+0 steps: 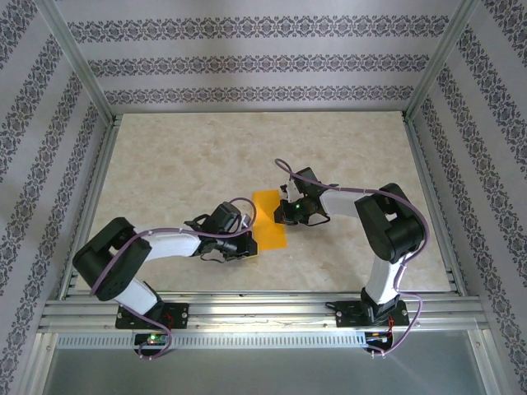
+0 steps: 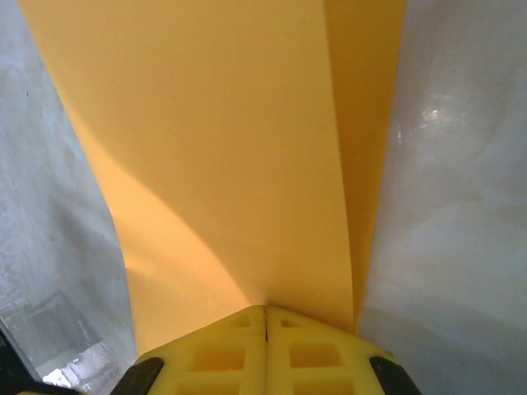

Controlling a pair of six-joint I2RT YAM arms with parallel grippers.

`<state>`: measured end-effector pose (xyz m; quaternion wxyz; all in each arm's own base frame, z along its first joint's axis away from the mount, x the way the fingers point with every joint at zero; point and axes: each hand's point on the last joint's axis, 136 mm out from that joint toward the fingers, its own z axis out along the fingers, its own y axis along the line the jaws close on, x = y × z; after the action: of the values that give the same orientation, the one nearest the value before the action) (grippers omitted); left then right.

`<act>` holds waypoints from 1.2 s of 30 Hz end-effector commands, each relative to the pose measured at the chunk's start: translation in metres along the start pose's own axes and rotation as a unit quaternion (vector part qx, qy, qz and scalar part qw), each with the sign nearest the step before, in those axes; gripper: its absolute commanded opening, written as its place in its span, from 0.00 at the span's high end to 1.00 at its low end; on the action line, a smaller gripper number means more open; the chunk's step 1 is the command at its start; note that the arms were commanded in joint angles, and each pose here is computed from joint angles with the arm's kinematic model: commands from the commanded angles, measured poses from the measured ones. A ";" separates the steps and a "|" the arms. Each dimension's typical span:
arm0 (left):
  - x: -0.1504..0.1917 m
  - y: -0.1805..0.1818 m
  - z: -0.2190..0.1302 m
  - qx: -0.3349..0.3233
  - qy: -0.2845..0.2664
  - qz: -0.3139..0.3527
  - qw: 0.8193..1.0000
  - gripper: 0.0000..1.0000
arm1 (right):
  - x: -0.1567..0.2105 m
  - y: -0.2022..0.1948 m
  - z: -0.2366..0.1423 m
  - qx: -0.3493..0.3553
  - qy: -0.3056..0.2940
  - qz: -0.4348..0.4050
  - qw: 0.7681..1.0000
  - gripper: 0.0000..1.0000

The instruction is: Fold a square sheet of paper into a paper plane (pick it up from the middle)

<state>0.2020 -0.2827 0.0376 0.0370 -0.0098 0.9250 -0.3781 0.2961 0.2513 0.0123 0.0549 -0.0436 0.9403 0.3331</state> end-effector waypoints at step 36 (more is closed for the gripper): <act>-0.108 0.061 0.016 -0.062 -0.026 -0.026 0.997 0.94 | 0.056 -0.073 0.009 0.130 0.088 0.062 0.986 1.00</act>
<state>0.3271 -0.2661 0.0183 0.0741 -0.0410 0.9258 -0.3684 0.2950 0.2501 0.0115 0.0448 -0.0539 0.9435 0.3240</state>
